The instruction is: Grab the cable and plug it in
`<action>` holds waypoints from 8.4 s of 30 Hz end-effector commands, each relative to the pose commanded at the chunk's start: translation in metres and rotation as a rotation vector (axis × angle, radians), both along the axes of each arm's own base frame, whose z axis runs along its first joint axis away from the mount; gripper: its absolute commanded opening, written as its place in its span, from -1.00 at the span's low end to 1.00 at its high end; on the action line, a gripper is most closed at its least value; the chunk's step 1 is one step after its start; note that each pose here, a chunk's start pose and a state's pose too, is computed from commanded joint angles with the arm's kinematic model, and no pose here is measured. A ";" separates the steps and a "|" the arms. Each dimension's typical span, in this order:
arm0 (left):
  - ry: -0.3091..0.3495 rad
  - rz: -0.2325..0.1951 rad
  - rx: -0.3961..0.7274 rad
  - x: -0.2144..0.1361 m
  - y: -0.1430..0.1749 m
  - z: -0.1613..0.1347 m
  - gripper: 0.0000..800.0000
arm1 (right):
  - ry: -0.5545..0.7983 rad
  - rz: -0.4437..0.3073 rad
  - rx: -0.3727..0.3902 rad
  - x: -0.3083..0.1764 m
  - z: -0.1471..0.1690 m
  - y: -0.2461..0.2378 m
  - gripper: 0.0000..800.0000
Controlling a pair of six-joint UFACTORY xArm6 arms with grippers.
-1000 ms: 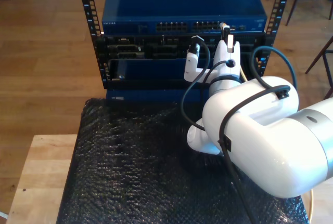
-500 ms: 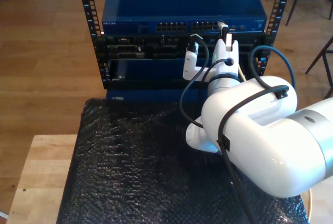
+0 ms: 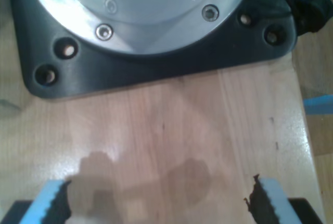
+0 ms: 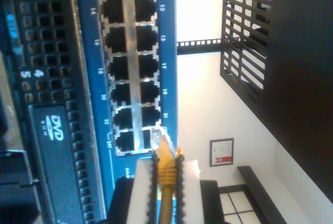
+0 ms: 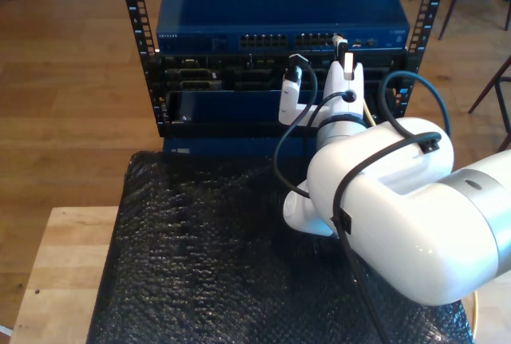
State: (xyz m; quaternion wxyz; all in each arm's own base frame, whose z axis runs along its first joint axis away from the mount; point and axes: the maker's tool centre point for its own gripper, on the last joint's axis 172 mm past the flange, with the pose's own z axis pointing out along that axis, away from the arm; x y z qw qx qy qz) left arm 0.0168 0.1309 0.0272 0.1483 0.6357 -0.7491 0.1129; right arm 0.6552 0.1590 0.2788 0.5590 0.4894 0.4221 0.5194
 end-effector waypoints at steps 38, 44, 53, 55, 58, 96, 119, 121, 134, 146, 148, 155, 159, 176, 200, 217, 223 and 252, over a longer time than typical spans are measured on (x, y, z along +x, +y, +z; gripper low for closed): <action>0.000 0.000 0.000 0.000 0.000 0.000 1.00 | 0.012 -0.046 -0.005 -0.002 -0.003 -0.006 -1.00; 0.000 0.000 0.000 0.000 0.000 0.000 1.00 | 0.012 -0.049 -0.004 -0.001 -0.003 -0.007 -1.00; 0.000 0.000 0.000 0.000 0.000 0.000 1.00 | 0.011 -0.050 -0.003 0.001 -0.005 -0.008 -1.00; 0.000 0.000 0.000 0.000 0.000 0.000 1.00 | 0.012 -0.050 -0.004 0.001 -0.006 -0.008 -1.00; 0.000 0.000 0.000 0.000 0.000 0.000 1.00 | 0.011 -0.050 -0.003 0.002 -0.005 -0.007 -1.00; 0.000 0.000 0.000 0.000 0.000 0.000 1.00 | 0.021 -0.041 0.006 0.008 -0.011 -0.003 -1.00; 0.000 0.000 0.000 0.000 0.000 0.000 1.00 | 0.022 -0.043 0.003 0.005 -0.014 -0.004 -1.00; 0.000 0.000 0.000 0.000 0.000 0.000 1.00 | 0.019 -0.044 0.004 0.005 -0.013 -0.004 -1.00; 0.000 0.000 0.000 0.000 0.000 0.000 1.00 | 0.010 -0.028 0.019 0.003 -0.008 0.005 -1.00; 0.000 0.000 0.000 0.000 0.000 0.000 1.00 | 0.012 -0.036 0.019 0.005 -0.011 0.000 -1.00; 0.000 0.000 0.000 0.000 0.000 0.000 1.00 | 0.012 -0.037 0.019 0.006 -0.011 -0.001 -1.00; 0.000 0.000 0.000 0.000 0.000 0.000 1.00 | 0.010 -0.037 0.020 0.006 -0.010 -0.001 -1.00; 0.000 0.000 0.000 0.000 0.000 0.000 1.00 | 0.009 -0.037 0.022 0.005 -0.010 -0.001 -1.00; 0.000 0.000 0.000 0.000 0.000 0.000 1.00 | 0.004 -0.037 0.026 0.005 -0.007 -0.002 -1.00; 0.000 0.000 0.000 0.000 0.000 0.000 1.00 | 0.006 -0.040 0.025 0.006 -0.008 -0.003 -1.00; 0.000 0.000 0.000 0.000 0.000 0.000 1.00 | 0.000 -0.046 0.029 0.009 -0.006 -0.007 -1.00; 0.000 0.000 0.000 0.000 0.000 0.000 1.00 | 0.003 -0.042 0.029 0.009 -0.007 -0.005 -1.00; 0.000 0.000 0.000 0.000 0.000 0.000 1.00 | 0.014 -0.031 0.038 0.014 -0.007 0.000 -1.00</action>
